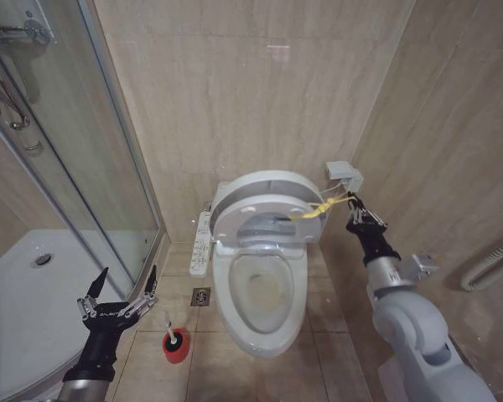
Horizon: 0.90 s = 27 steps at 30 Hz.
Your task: Open the toilet lid, clean the toilet bowl with a toilet brush, close the toilet lid, and flush.
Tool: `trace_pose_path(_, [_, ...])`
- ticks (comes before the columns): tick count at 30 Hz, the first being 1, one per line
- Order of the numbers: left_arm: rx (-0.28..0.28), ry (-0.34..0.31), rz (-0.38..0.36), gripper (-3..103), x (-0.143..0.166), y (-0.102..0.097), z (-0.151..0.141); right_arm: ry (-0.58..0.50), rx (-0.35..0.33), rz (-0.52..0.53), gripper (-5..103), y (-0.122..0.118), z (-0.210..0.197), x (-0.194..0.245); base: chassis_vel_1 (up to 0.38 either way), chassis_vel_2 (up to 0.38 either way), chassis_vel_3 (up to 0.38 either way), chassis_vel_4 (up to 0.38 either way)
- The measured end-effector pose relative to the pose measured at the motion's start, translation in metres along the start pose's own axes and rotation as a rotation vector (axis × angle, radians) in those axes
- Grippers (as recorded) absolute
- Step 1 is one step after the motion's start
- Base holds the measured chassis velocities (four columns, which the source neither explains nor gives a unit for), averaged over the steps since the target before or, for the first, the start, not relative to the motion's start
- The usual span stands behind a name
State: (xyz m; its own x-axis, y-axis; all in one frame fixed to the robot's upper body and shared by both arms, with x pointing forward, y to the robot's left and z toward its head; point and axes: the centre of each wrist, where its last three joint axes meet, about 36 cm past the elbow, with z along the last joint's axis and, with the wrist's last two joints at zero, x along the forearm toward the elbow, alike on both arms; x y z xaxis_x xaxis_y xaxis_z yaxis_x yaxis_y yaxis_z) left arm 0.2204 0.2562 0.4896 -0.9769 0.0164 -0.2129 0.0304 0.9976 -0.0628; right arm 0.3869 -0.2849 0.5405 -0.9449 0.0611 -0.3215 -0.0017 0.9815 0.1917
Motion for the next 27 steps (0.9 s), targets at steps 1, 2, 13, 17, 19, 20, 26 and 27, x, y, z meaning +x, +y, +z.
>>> trace_pose_path(1, [0.0, 0.0, 0.0, 100, 0.0, 0.0, 0.0, -0.002, -0.01, 0.005, 2, 0.0, 0.001, -0.005, 0.0, 0.0, 0.0, 0.0])
trace_pose_path(2, [0.0, 0.0, 0.0, 100, 0.0, 0.0, 0.0, -0.004, -0.02, 0.012, 2, 0.0, 0.001, -0.009, 0.0, 0.0, 0.0, 0.0])
trace_pose_path(13, [0.0, 0.0, 0.0, 100, 0.0, 0.0, 0.0, -0.052, -0.068, 0.038, 2, 0.005, 0.012, -0.062, 0.0, 0.0, 0.0, 0.0])
trace_pose_path(17, [0.0, 0.0, 0.0, 100, 0.0, 0.0, 0.0, -0.095, -0.069, 0.036, 2, 0.008, 0.012, -0.099, 0.0, 0.0, 0.0, 0.0])
trace_pose_path(19, [0.0, 0.0, 0.0, 100, 0.0, 0.0, 0.0, -0.118, -0.064, 0.033, 2, 0.009, 0.013, -0.123, 0.0, 0.0, 0.0, 0.0])
trace_pose_path(20, [0.0, 0.0, 0.0, 100, 0.0, 0.0, 0.0, -0.118, -0.064, 0.033, 2, 0.009, 0.013, -0.123, 0.0, 0.0, 0.0, 0.0])
trace_pose_path(26, [0.0, 0.0, 0.0, 100, 0.0, 0.0, 0.0, -0.153, -0.054, 0.013, 2, 0.021, 0.025, -0.169, 0.0, 0.0, 0.0, 0.0])
trace_pose_path(27, [0.0, 0.0, 0.0, 100, 0.0, 0.0, 0.0, -0.154, -0.053, 0.009, 2, 0.023, 0.029, -0.175, 0.0, 0.0, 0.0, 0.0])
